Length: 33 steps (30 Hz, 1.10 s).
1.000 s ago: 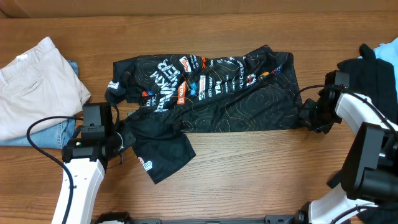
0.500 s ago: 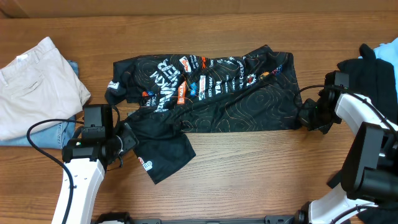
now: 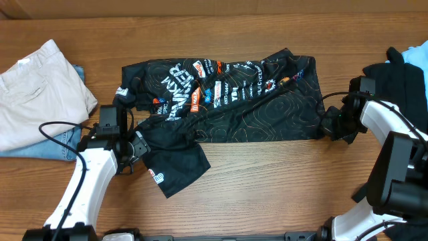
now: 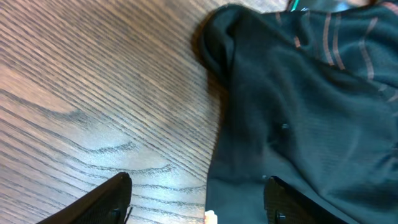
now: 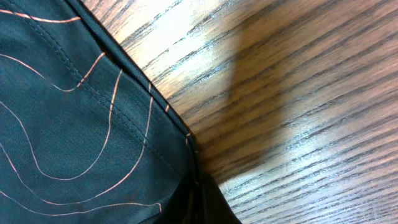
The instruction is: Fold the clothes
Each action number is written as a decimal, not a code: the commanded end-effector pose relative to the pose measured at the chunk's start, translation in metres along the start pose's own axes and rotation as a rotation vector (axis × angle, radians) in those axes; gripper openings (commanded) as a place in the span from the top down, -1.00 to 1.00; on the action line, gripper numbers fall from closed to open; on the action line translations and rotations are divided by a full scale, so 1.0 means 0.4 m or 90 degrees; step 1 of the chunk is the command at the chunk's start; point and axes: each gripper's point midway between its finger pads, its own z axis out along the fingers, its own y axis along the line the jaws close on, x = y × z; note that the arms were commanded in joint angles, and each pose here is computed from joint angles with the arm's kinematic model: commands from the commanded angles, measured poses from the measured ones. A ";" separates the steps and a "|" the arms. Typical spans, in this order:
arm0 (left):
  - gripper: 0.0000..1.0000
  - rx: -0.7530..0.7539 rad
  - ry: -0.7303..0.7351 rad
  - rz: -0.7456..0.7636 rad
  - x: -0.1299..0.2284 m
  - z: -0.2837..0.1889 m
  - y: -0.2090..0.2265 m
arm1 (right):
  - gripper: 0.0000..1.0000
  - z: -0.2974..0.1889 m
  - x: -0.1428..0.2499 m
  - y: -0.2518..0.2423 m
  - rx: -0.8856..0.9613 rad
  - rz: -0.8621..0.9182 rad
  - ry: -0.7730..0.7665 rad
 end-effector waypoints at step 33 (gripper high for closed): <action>-0.24 0.055 -0.045 0.072 -0.067 0.048 -0.064 | 0.92 0.032 0.035 -0.012 0.009 -0.003 0.033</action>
